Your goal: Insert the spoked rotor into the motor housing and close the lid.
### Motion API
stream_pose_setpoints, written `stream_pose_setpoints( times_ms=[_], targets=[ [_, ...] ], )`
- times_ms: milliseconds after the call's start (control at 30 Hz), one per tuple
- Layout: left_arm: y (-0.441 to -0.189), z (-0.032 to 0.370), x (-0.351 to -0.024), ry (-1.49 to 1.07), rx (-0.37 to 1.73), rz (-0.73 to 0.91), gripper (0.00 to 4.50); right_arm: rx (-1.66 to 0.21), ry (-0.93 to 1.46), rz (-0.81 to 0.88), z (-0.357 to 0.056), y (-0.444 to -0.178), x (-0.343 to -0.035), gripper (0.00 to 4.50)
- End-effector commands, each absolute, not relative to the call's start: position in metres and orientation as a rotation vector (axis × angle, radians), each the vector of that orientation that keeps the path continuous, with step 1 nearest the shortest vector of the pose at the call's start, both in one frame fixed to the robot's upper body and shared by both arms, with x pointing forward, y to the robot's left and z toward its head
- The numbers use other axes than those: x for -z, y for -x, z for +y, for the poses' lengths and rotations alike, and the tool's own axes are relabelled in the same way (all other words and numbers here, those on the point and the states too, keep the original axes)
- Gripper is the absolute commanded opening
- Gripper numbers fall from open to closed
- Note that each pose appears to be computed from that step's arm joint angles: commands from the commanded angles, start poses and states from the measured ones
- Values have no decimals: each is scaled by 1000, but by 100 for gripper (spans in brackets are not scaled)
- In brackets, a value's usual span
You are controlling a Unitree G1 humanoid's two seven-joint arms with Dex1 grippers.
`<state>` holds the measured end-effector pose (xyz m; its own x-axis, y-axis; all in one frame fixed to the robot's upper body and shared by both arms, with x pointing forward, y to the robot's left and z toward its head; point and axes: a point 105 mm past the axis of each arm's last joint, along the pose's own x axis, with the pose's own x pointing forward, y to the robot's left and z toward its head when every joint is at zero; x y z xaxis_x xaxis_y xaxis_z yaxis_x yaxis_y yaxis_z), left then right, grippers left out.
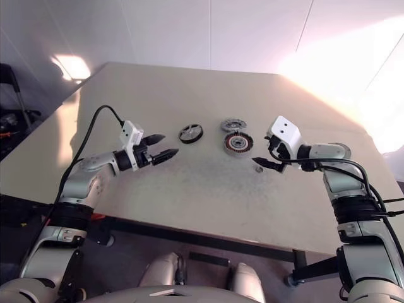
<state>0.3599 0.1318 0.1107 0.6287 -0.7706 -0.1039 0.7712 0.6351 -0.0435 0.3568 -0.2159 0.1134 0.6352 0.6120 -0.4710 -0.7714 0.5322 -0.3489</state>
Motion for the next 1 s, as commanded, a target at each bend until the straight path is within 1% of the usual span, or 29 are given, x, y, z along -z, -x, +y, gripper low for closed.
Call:
stream_pose_setpoints(
  times_ms=[33,600,833,1000],
  targets=[
    [-364,132,-128,-22,881,51,450,-838,596,269,-214,-361,-126,449],
    [-364,132,-128,-26,879,50,450,-856,602,271,-210,-360,-125,449],
    [-364,131,-128,-26,880,51,450,-968,669,275,-192,-358,-124,449],
    [-364,129,-127,-24,878,47,450,-1035,742,258,-175,-374,-133,449]
  ],
)
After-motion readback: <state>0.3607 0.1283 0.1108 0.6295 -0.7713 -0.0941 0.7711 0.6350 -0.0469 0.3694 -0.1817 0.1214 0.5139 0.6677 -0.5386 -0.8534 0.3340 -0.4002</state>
